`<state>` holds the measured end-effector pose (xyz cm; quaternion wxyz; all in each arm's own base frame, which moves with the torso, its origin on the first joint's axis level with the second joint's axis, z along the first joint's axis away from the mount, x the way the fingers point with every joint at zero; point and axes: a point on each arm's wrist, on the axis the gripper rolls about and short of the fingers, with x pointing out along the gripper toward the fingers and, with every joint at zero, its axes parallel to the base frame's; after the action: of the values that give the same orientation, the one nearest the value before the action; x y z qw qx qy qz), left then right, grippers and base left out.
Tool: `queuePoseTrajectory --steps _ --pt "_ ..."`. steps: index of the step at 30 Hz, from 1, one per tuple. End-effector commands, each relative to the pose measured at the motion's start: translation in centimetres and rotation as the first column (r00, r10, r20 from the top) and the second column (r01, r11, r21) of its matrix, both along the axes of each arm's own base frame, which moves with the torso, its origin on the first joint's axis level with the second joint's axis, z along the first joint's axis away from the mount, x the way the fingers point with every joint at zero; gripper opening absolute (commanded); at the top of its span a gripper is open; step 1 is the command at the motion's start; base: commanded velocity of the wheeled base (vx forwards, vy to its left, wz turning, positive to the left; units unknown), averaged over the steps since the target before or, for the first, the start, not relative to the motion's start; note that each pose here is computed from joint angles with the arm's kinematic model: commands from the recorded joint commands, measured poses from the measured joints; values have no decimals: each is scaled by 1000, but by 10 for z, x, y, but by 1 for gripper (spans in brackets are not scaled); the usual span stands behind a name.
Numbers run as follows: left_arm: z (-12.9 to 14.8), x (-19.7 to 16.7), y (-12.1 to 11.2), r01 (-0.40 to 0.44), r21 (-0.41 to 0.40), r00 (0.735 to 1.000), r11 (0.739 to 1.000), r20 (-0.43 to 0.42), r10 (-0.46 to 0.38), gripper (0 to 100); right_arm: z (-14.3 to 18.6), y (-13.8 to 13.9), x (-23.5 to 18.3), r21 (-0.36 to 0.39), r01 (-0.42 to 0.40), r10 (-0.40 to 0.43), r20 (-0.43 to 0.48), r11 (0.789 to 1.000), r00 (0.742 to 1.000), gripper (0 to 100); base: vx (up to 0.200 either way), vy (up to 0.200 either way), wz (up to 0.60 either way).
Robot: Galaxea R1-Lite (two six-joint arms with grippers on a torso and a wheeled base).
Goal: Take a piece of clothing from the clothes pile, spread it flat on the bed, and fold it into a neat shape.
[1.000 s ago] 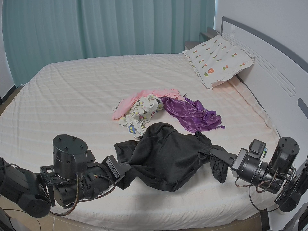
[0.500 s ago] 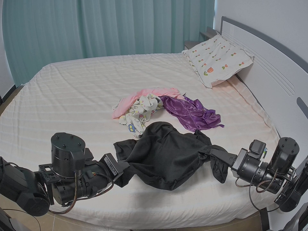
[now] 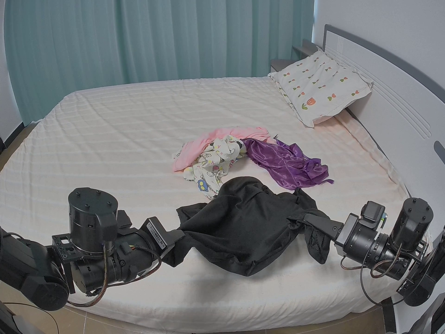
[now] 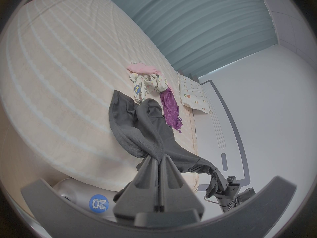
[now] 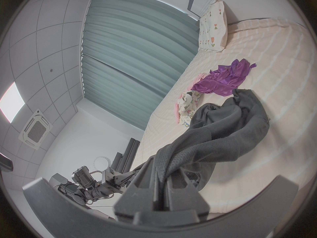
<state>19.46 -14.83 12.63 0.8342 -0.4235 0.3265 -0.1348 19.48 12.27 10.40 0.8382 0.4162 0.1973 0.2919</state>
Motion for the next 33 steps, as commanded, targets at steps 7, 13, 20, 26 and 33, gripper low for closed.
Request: queuePoseTrajectory --steps 7,13,20,26,33 --pt "6 -2 2 -1 -14 1000 1000 20 1 0 2 1 0 6 -3 3 13 1000 1000 0 0 200 0" --pt "8 -3 2 0 -16 1000 1000 25 1 0 2 1 1 6 -3 3 19 1000 1000 0 0 200 0" --pt "7 -3 3 0 -14 1000 1000 25 0 0 3 2 0 6 -10 9 23 1000 1000 0 0 200 0" --pt "9 -3 3 -1 -16 1000 1000 31 1 0 3 5 -2 7 -26 26 24 1000 999 0 0 200 0" --pt "10 -3 6 -10 -19 999 1000 34 10 0 4 5 -3 8 -27 26 29 1000 999 0 0 200 0"
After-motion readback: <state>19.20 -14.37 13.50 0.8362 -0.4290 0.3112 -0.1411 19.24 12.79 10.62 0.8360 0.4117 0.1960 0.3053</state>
